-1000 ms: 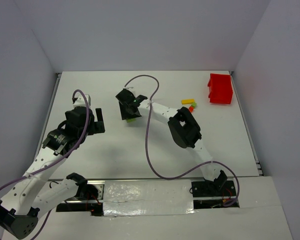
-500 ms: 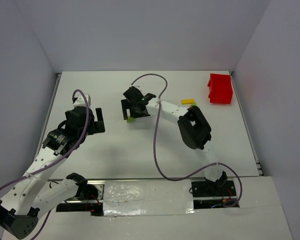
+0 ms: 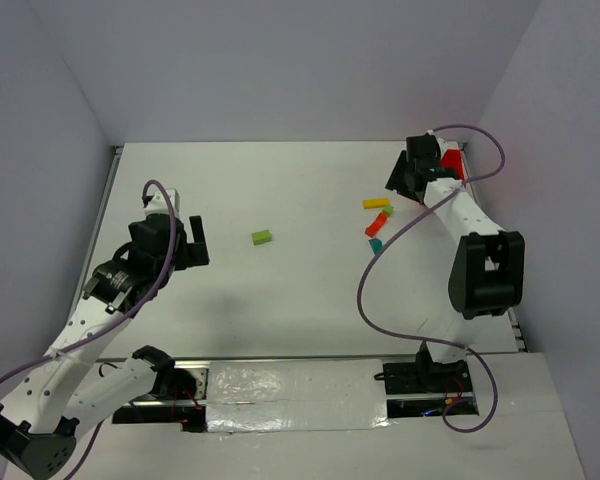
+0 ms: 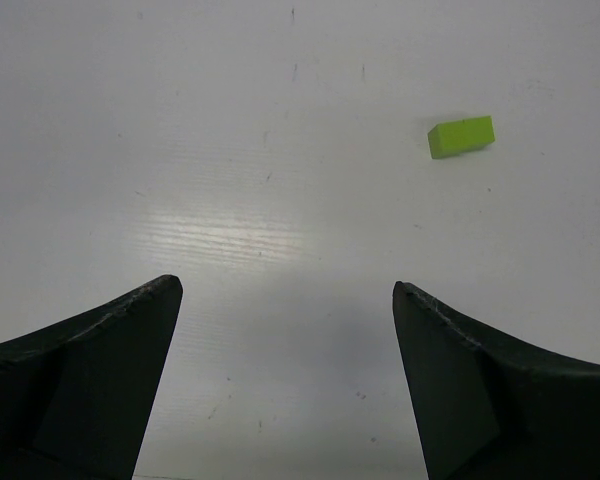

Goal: Build the wood block tower

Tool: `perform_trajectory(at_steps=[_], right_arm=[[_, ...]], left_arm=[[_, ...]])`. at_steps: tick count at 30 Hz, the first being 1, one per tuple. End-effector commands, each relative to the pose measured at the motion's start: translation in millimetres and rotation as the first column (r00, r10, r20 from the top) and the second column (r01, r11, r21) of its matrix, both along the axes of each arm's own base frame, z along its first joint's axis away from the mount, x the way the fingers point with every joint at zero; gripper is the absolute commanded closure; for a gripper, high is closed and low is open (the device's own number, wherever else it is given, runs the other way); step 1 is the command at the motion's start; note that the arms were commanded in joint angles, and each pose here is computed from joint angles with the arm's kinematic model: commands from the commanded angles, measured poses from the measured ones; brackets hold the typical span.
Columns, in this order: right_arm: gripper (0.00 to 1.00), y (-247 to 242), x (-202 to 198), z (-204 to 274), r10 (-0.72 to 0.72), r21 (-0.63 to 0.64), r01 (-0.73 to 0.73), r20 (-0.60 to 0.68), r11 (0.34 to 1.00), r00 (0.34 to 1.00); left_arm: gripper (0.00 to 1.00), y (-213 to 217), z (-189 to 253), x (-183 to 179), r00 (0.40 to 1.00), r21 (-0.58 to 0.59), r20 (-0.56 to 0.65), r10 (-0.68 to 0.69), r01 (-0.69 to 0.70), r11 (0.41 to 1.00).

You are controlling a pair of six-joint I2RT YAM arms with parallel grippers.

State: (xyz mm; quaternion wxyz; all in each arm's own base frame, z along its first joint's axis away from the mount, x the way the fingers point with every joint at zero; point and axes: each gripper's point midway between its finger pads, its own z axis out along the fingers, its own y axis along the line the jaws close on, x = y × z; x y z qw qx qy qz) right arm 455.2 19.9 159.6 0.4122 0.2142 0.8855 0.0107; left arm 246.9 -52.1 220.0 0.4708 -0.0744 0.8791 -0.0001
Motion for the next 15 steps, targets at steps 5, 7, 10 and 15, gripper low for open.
perform_trajectory(at_steps=[5,7,10,15], right_arm=[[0.33,-1,21,-30,0.032,-0.032,-0.035,-0.105,0.999,0.994],[0.33,-4,25,-43,0.018,-0.046,-0.025,-0.141,0.999,0.990],[0.33,-3,30,-57,0.027,-0.039,-0.034,-0.171,0.999,0.985],[0.35,-1,35,-79,0.036,-0.031,-0.044,-0.227,0.999,0.973]], left_arm=[[0.01,1,5,5,1.000,0.001,0.026,0.001,-0.001,1.000],[0.01,1,4,5,1.000,0.001,0.025,0.001,-0.001,1.000],[0.00,0,4,5,1.000,0.002,0.023,-0.001,0.001,1.000],[0.01,0,4,5,1.000,0.001,0.024,-0.002,0.002,1.000]])
